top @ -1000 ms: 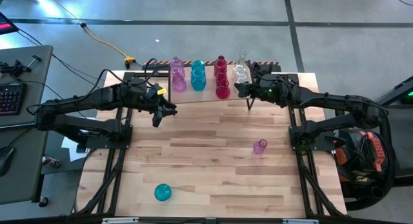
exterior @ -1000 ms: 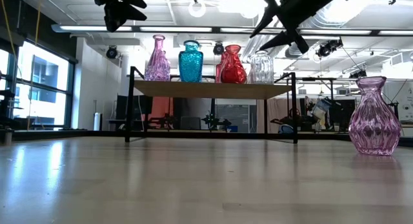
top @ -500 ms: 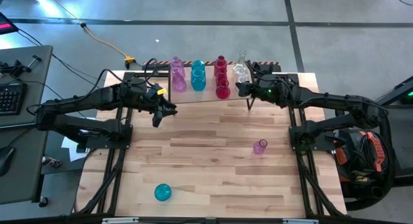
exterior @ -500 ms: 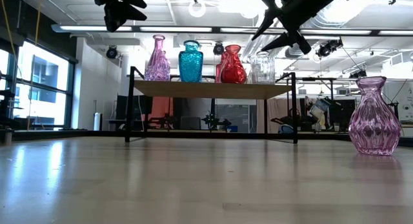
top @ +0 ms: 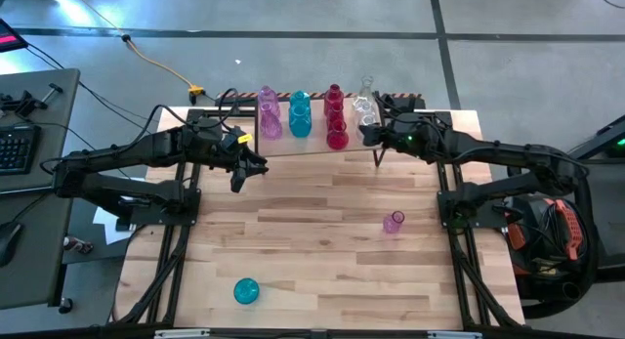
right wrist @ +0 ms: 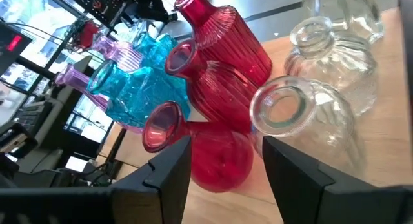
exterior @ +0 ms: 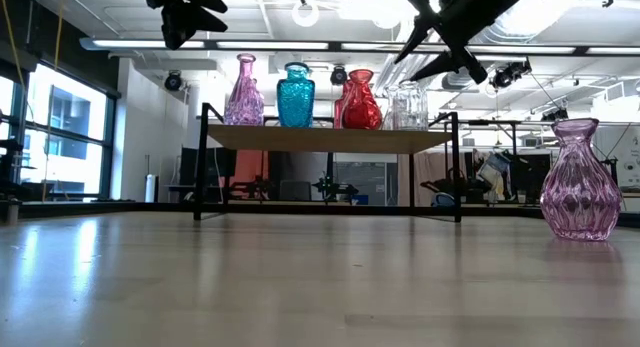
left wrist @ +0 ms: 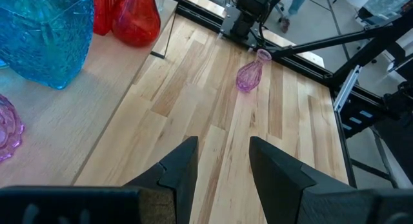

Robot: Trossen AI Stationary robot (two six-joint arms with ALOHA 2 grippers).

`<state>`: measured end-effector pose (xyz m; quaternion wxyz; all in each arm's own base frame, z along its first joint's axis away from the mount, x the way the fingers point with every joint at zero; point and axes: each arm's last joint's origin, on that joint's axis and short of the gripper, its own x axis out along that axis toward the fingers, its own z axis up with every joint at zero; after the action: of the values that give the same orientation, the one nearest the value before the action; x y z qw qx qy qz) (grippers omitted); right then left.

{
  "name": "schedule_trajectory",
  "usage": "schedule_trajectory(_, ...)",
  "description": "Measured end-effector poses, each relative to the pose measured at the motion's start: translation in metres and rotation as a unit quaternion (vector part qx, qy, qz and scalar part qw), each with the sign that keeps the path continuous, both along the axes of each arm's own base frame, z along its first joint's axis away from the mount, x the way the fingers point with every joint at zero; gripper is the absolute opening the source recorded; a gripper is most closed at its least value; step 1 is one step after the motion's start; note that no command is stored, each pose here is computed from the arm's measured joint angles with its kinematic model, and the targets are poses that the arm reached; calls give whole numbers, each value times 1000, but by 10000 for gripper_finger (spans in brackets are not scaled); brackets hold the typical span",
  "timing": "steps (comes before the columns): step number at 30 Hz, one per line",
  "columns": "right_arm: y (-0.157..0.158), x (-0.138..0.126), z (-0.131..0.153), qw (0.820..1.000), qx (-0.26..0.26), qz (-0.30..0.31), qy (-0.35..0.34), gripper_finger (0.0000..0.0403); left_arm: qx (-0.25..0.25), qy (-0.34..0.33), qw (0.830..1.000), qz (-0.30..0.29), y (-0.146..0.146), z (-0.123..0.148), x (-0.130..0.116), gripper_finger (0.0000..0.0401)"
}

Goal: Sort vases onto shelf
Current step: Adjust the transparent vase, then adjust the shelf

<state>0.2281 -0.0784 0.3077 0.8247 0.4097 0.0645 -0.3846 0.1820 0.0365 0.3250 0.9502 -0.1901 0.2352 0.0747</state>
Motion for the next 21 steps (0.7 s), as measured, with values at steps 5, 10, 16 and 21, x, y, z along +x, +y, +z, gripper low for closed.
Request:
schedule_trajectory(5, 2, -5, 5, 1000, -6, 3, -6, 181, 0, 0, 1000, 0, 0, 0, 0, 131)
schedule_trajectory(10, 6, -12, 13, 999, -41, 29, 1, 181, 0, 0, 1000, 0, 0, 0, 0, 131)
schedule_trajectory(16, 14, -30, 30, 985, -109, 132, 2, 181, 0, 0, 1000, 0, 0, 0, 0, 131)
schedule_trajectory(21, 24, -51, 42, 963, -179, 204, 9, 181, 0, 0, 1000, 0, 0, 0, 0, 131)
